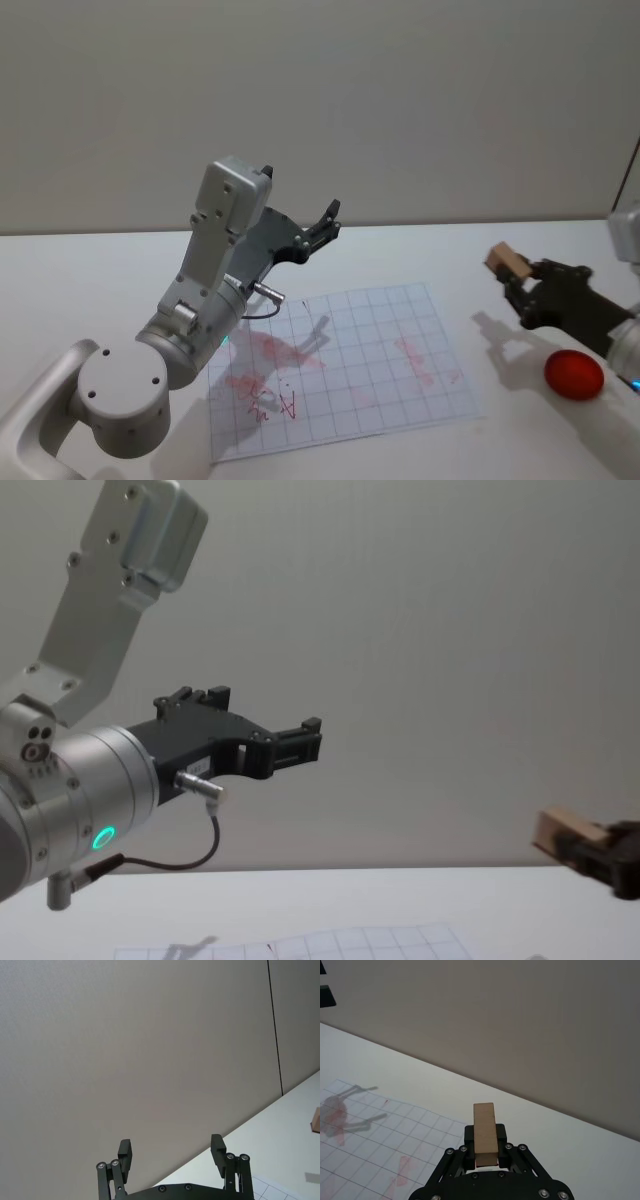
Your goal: Use the one hand to pick up the stamp and affix it onto the A4 paper.
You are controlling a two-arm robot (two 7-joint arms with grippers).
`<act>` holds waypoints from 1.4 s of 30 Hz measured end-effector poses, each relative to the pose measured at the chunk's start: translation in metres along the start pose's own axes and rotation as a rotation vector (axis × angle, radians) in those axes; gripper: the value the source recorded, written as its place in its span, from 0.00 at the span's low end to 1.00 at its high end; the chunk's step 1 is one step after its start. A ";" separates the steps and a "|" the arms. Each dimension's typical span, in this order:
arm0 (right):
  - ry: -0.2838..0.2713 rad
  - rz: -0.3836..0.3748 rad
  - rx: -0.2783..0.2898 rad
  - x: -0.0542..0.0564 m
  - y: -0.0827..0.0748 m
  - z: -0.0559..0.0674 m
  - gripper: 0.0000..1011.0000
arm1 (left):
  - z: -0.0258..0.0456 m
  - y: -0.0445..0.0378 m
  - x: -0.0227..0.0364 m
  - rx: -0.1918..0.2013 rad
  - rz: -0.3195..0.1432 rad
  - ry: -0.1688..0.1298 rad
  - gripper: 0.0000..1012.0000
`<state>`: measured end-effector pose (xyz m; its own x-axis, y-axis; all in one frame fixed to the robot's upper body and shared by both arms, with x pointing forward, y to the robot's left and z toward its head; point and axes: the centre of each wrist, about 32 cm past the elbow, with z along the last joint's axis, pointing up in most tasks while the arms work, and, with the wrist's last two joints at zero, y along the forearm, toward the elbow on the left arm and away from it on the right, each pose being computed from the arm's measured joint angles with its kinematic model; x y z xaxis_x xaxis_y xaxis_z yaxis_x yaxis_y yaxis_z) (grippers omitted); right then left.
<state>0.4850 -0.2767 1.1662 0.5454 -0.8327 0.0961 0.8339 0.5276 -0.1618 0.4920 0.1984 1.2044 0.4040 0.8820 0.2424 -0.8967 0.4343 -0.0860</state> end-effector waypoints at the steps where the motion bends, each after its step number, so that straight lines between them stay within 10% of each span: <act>1: 0.001 -0.016 -0.008 0.002 -0.005 0.000 0.22 | 0.0000 0.0000 0.0000 0.000 0.000 0.000 0.99; 18: 0.034 -0.095 -0.171 0.008 -0.057 -0.020 0.22 | 0.0000 0.0000 0.0000 0.000 0.000 0.000 0.99; 42: 0.029 -0.097 -0.258 0.009 -0.066 -0.030 0.30 | 0.0000 0.0000 0.0000 0.000 0.000 0.000 0.99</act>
<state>0.4322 -0.3245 1.1482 0.4584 -0.8836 0.0956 0.8310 0.3879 -0.3988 0.4920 0.1984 1.2044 0.4040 0.8820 0.2425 -0.8966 0.4343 -0.0859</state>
